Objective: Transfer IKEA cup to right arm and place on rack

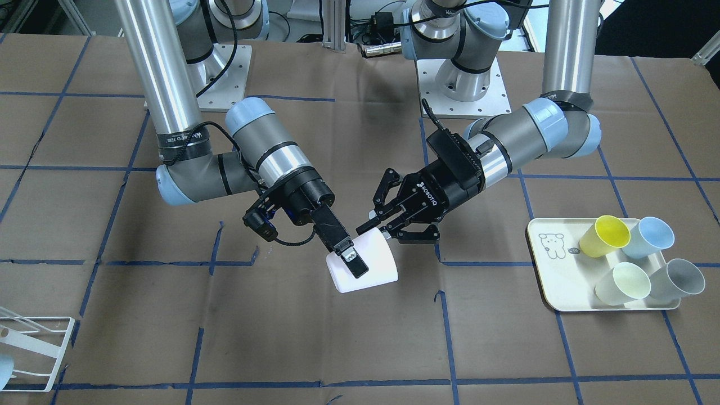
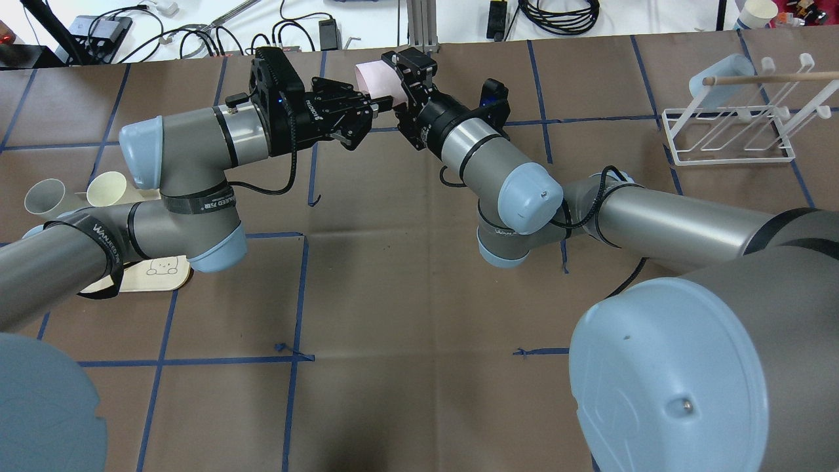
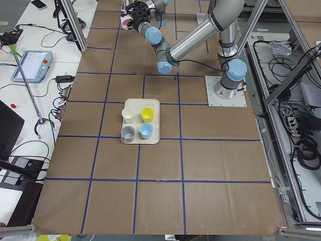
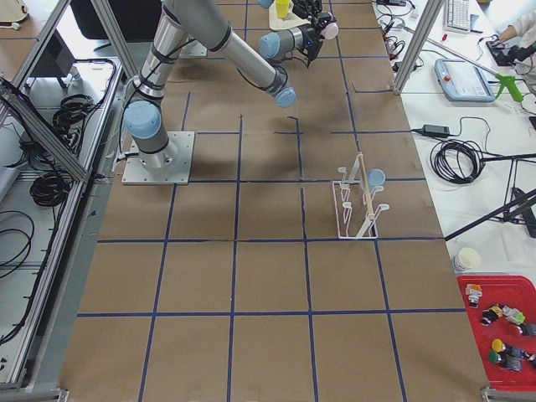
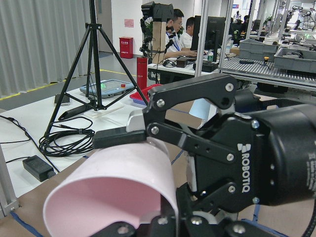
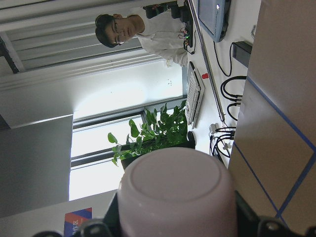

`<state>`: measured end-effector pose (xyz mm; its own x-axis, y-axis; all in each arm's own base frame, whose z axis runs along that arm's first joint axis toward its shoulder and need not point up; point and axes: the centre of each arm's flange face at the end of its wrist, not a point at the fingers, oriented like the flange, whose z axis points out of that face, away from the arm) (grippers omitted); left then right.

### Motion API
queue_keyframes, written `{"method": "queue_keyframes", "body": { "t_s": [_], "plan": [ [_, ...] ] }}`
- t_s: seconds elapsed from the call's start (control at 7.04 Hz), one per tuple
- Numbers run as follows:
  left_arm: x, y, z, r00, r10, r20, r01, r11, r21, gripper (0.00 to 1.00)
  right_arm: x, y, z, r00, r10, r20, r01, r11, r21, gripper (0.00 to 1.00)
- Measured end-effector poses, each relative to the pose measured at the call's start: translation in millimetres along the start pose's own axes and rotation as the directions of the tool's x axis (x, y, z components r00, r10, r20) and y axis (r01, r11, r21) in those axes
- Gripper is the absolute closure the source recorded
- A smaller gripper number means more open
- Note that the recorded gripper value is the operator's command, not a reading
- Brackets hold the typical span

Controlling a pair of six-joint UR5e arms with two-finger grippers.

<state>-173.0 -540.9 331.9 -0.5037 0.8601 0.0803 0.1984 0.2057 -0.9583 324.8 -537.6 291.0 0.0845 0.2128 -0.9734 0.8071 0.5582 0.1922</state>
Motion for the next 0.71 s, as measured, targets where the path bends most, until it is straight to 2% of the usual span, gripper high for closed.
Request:
{"method": "queue_keyframes", "body": {
  "t_s": [0.43,0.57,0.71],
  "plan": [
    [-7.2,-1.3,-9.1,0.999,-0.041,0.025,0.041,0.999,0.008,0.09,-8.6,-13.9,-3.6,0.999,-0.036,0.012,0.036,0.999,0.014,0.45],
    [-17.1,0.2,-20.7,0.997,-0.057,0.052,0.057,0.998,0.012,0.07,-13.6,-33.2,-7.0,0.995,-0.096,0.017,0.095,0.994,0.044,0.48],
    [-27.3,3.8,-36.9,0.993,-0.078,0.085,0.077,0.997,0.017,0.07,-20.0,-57.5,-12.1,0.982,-0.188,0.017,0.187,0.979,0.079,0.53]
  ]
}}
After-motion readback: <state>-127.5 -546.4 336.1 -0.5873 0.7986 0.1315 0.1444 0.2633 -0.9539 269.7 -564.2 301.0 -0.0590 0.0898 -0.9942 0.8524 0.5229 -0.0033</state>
